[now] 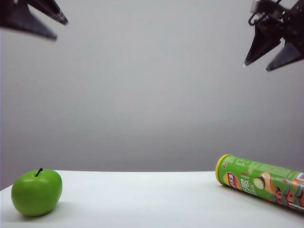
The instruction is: Pick up the green bucket of chips from the desk, place it near the apple, and finally stand it up.
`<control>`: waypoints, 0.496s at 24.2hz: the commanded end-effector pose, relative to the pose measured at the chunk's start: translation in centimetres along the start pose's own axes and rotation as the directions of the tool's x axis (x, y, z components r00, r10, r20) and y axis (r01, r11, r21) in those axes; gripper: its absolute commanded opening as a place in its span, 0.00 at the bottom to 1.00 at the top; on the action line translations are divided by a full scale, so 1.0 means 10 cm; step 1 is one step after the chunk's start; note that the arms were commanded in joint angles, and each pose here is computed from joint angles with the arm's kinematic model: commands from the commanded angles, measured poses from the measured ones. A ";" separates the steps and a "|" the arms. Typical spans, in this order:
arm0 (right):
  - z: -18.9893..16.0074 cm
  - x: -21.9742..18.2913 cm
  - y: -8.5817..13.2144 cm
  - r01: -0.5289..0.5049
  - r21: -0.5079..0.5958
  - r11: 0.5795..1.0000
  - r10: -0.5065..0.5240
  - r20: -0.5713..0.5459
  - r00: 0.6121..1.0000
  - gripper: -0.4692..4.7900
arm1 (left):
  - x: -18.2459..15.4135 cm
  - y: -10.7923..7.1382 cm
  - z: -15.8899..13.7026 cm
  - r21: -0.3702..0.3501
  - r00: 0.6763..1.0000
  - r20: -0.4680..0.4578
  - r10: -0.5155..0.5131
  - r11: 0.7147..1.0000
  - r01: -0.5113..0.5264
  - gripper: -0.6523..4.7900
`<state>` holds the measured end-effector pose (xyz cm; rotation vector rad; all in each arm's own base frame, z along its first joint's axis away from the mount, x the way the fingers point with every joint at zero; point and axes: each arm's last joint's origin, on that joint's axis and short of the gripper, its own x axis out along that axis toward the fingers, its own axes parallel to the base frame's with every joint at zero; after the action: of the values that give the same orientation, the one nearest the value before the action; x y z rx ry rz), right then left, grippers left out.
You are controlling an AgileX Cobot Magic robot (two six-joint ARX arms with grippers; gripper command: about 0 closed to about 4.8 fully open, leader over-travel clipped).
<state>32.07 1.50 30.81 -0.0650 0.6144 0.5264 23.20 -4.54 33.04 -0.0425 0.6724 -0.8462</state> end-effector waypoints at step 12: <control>-0.62 0.82 -0.08 -0.039 0.070 0.997 0.069 -0.487 0.871 1.00 | 0.29 0.01 0.08 0.060 1.000 -0.009 0.011 0.998 -0.010 1.00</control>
<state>34.75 2.85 21.08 -0.0783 1.1313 0.5327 24.97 -6.49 31.93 0.0167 0.6739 -0.8457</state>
